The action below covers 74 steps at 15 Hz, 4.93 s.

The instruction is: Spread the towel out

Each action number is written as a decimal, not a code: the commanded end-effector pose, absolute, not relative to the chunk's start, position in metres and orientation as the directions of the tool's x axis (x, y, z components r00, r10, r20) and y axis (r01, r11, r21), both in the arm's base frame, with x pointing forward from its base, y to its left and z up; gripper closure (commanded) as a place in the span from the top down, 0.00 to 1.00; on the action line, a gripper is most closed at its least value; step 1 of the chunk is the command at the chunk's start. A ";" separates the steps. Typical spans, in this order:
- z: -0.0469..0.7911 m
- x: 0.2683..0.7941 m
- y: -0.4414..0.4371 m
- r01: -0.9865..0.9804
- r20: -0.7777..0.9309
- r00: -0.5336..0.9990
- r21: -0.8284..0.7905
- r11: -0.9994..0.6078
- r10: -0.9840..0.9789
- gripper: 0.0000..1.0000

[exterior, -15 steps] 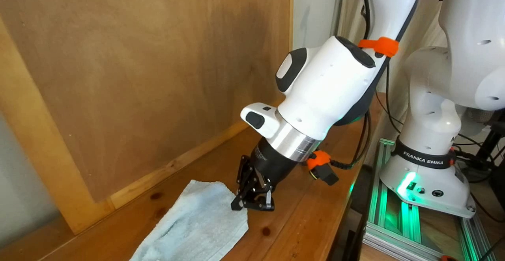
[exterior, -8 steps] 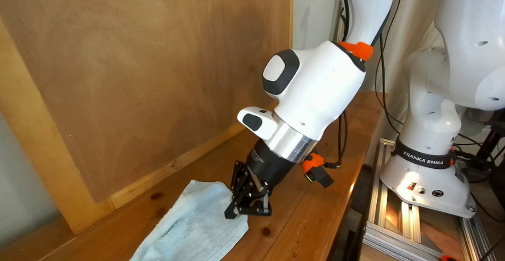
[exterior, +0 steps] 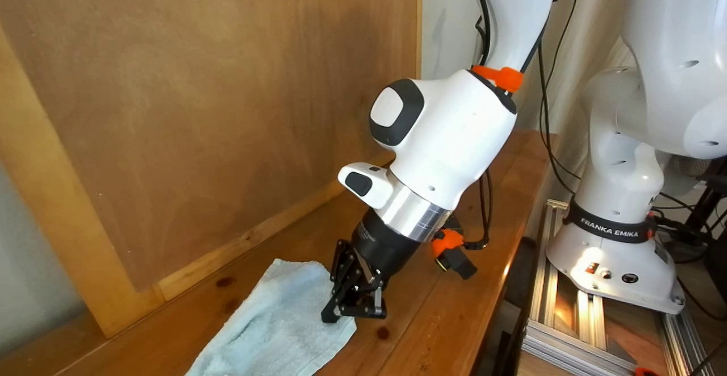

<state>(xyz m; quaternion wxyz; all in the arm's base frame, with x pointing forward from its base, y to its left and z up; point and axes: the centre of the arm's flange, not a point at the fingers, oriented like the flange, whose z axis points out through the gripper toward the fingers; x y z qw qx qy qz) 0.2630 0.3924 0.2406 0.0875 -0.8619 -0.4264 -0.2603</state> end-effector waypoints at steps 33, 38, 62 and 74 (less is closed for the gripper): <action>0.328 0.270 0.386 0.354 0.532 0.662 0.398 -0.846 0.527 1.00; 0.295 0.304 0.374 0.270 0.594 0.695 0.307 -0.913 0.405 0.54; 0.216 0.312 0.393 0.464 0.510 0.729 0.122 -0.877 0.457 0.00; 0.194 0.321 0.386 0.535 0.626 0.459 0.372 -0.758 0.631 0.00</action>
